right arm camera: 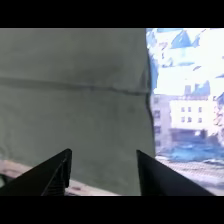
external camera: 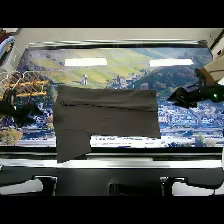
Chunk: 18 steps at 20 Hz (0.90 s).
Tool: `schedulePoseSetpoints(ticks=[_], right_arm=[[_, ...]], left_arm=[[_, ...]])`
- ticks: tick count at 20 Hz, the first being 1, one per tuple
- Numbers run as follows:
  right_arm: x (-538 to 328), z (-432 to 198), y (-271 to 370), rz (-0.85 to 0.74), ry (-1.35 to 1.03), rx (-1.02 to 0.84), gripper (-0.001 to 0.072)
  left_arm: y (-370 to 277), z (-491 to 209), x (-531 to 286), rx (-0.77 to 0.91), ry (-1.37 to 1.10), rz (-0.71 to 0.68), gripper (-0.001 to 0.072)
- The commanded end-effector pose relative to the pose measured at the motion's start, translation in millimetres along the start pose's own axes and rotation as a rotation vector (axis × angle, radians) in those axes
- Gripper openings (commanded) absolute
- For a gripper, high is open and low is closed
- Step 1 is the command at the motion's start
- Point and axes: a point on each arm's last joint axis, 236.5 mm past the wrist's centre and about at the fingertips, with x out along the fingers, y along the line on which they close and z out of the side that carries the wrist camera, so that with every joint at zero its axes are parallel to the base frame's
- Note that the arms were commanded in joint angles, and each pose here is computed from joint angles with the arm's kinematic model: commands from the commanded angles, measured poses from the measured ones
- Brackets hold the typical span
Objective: Fold the clothes and pants, and hang the long-sleeved shirts on hangers.
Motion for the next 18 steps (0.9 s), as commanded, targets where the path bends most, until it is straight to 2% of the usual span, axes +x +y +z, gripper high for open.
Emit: schedulePoseSetpoints(ticks=[1,5,11,12,13,14,15,16,17,18], right_arm=[[0.1,-23.4,13.1,0.095,0.007,0.04,0.0472],[-7.7,-25.6,40.9,0.189,0.004,0.043,0.0471],[-25.0,-26.2,61.1,0.22,-0.036,0.027,0.0471],[-28.5,-26.4,63.9,0.22,-0.045,0.019,0.0472],[-32.0,-27.1,66.5,0.218,-0.054,0.01,0.0472],[-35.9,-27.5,69.2,0.216,-0.065,0.0,0.0472],[-39.1,-28.3,70.9,0.212,-0.072,-0.008,0.0471],[-41.8,-29.5,71.4,0.202,-0.079,-0.024,0.0464],[-43.3,-31.0,68.3,0.181,-0.081,-0.035,0.0409],[-46.3,-29.3,63.6,0.173,-0.092,-0.026,0.0408]], left_arm=[[24.2,-81.6,47.3,-0.13,0.049,-0.064,0.066],[31.3,-121.0,81.1,-0.161,0.113,-0.089,0.0659],[18.8,-121.5,93.9,-0.097,0.106,-0.098,0.0656],[14.6,-124.3,96.9,-0.077,0.12,-0.095,0.0634],[11.1,-127.9,100.0,-0.056,0.135,-0.089,0.05],[8.8,-129.4,101.6,-0.042,0.141,-0.086,0.0315],[8.0,-130.2,102.0,-0.038,0.145,-0.085,0.0045],[7.8,-130.3,101.8,-0.037,0.145,-0.086,0.0019],[7.6,-131.1,101.6,-0.037,0.148,-0.088,0.0019],[7.1,-132.5,101.3,-0.037,0.154,-0.09,0.0019]])
